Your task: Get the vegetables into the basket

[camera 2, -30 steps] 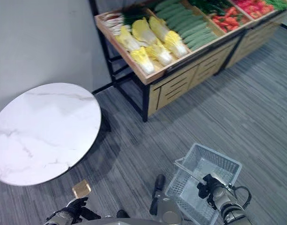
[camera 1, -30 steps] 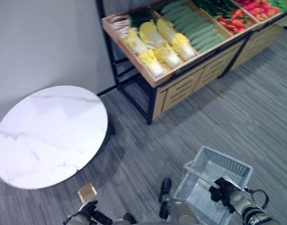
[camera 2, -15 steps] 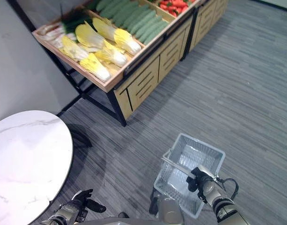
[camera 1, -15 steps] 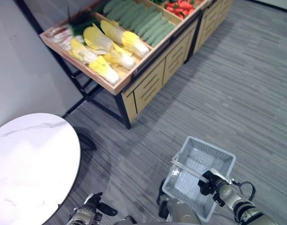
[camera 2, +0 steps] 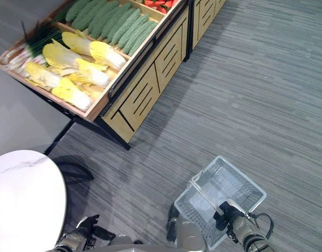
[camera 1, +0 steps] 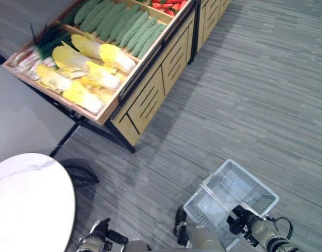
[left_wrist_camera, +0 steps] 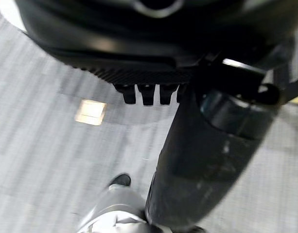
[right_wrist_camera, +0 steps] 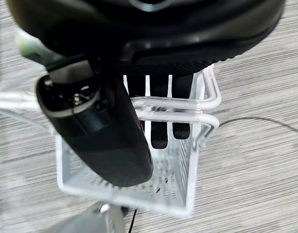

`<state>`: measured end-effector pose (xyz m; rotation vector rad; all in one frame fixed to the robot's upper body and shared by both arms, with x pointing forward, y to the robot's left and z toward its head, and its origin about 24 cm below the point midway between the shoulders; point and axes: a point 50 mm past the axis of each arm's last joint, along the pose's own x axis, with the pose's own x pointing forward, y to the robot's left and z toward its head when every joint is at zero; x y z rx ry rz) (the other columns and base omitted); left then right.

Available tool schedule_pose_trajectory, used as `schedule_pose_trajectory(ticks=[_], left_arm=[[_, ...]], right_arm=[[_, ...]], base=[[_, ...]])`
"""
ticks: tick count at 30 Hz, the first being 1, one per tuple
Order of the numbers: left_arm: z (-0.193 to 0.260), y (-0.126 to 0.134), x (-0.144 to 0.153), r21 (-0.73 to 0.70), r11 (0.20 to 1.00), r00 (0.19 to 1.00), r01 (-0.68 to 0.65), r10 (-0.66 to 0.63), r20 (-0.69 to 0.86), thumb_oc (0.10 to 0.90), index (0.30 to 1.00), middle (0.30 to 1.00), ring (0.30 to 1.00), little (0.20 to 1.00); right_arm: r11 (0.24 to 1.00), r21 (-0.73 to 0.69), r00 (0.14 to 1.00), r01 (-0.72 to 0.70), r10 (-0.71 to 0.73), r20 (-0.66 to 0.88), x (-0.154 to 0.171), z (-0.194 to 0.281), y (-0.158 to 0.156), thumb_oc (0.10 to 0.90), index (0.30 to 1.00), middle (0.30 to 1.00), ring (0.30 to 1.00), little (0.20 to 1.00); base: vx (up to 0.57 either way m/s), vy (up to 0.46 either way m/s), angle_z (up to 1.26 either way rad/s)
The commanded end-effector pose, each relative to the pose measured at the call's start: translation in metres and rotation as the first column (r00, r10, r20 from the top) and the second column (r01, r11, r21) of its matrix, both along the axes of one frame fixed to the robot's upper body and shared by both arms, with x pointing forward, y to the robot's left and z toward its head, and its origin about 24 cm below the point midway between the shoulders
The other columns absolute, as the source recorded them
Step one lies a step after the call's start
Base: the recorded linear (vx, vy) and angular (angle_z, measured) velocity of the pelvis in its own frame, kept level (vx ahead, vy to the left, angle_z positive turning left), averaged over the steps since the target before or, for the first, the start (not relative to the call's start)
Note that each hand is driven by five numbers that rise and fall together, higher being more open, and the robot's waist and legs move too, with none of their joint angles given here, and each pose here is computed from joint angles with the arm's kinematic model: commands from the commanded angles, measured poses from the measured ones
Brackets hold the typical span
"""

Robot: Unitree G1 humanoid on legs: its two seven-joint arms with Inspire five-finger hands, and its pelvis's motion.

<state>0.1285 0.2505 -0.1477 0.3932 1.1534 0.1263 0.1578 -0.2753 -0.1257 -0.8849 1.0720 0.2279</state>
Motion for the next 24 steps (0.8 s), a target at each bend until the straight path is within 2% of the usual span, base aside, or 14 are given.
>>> schedule_pose_trajectory(ticks=[1, 9, 15, 24], left_arm=[[-0.003, 0.006, -0.013, 0.031, 0.999, 0.998, -0.027, 0.029, -0.057, 0.900, 1.000, 1.000, 1.000, 1.000], [-0.007, 0.003, -0.022, 0.036, 0.999, 0.997, -0.024, 0.027, -0.074, 0.900, 1.000, 1.000, 1.000, 1.000], [-0.008, 0.005, -0.031, 0.045, 0.999, 0.995, 0.009, -0.004, -0.104, 0.900, 1.000, 1.000, 1.000, 1.000], [0.009, 0.021, 0.009, 0.097, 0.994, 0.998, 0.053, -0.054, 0.014, 0.900, 1.000, 1.000, 1.000, 1.000]], right_arm=[[1.000, 0.001, 1.000, 0.018, -0.018, 0.021, 0.000, 0.002, -0.004, 0.400, 0.300, 0.300, 0.300, 0.300], [1.000, -0.013, 0.999, 0.014, -0.013, 0.045, 0.006, 0.006, -0.009, 0.400, 0.300, 0.300, 0.300, 0.300], [1.000, 0.002, 1.000, 0.009, -0.010, 0.006, -0.001, -0.001, -0.003, 0.400, 0.300, 0.300, 0.300, 0.300], [0.998, 0.036, 0.998, 0.043, -0.045, 0.039, 0.013, 0.000, 0.010, 0.400, 0.300, 0.300, 0.300, 0.300]], base=[[0.03, 0.007, -0.28], [0.06, 0.134, -0.32], [0.21, 0.506, -0.69], [0.08, 0.389, -0.42]])
